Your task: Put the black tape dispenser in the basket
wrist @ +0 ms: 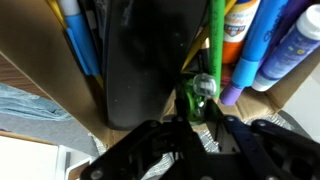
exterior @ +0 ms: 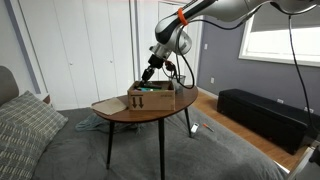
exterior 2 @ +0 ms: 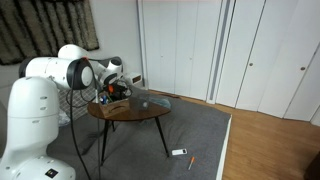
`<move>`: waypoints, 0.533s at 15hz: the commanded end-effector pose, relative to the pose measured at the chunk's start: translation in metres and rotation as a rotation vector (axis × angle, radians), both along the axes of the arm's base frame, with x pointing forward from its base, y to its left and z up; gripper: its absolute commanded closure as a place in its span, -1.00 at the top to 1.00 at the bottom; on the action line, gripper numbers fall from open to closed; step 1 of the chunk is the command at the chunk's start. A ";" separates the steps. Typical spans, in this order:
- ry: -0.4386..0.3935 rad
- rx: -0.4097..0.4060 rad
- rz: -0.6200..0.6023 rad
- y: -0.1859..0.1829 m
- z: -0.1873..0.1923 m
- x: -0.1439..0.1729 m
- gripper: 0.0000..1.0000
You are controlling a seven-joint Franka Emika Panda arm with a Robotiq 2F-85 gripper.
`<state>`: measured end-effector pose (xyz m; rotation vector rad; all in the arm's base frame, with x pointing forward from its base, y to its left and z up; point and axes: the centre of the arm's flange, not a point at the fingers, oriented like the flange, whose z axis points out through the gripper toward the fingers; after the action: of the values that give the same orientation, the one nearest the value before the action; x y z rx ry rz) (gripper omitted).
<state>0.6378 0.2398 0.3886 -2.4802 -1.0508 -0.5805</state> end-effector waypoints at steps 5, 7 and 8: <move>-0.051 -0.015 -0.037 -0.016 0.059 -0.016 -0.88; -0.088 0.008 -0.065 -0.033 0.090 -0.028 -0.88; -0.099 -0.003 -0.093 -0.045 0.102 -0.035 -0.88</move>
<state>0.6345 0.2243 0.4502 -2.5017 -1.0362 -0.6987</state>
